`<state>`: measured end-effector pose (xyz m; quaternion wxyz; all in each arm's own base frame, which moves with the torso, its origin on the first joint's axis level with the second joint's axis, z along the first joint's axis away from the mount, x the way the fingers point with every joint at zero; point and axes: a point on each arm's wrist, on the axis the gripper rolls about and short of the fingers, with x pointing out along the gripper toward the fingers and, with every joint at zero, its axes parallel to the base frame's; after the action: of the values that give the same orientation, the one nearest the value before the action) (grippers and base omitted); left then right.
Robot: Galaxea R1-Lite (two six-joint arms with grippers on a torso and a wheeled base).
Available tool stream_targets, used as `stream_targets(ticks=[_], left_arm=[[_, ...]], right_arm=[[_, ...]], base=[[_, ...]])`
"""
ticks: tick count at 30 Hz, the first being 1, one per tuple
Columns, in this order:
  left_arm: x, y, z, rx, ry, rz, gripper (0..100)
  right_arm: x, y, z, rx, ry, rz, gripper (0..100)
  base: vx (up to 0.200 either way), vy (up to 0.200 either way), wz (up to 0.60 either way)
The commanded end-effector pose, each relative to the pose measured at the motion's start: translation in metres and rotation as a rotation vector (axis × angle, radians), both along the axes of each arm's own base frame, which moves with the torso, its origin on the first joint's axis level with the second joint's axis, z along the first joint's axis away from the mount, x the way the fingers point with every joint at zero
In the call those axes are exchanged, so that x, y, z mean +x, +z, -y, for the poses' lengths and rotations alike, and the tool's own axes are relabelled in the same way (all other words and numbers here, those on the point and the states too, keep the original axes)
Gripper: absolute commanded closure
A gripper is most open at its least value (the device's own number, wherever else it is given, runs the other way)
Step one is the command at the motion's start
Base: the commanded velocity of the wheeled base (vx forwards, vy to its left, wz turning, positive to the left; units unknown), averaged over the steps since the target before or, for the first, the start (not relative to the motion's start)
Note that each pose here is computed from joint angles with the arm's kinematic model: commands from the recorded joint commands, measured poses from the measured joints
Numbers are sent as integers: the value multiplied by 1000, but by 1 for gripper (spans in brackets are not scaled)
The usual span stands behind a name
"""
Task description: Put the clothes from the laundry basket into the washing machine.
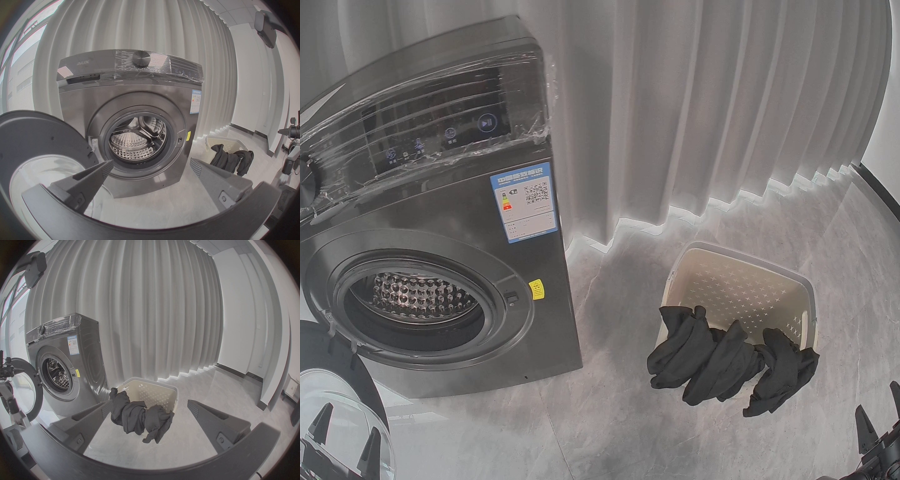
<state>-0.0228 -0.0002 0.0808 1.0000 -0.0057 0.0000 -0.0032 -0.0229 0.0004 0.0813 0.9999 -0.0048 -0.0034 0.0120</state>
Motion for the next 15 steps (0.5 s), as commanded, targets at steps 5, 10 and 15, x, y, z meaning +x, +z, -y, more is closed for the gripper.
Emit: stream_targets(ticks=[5, 10, 15], left_arm=[[0, -5, 0, -1, 0, -2, 0], [0, -5, 0, -1, 0, -2, 0], [0, -5, 0, -1, 0, -2, 0]], right_arm=[[0, -5, 0, -1, 0, -2, 0], [0, -5, 0, -1, 0, -2, 0], [0, -5, 0, -1, 0, 0, 0]], base=[[0, 0, 0], [0, -120, 0], [0, -200, 0]])
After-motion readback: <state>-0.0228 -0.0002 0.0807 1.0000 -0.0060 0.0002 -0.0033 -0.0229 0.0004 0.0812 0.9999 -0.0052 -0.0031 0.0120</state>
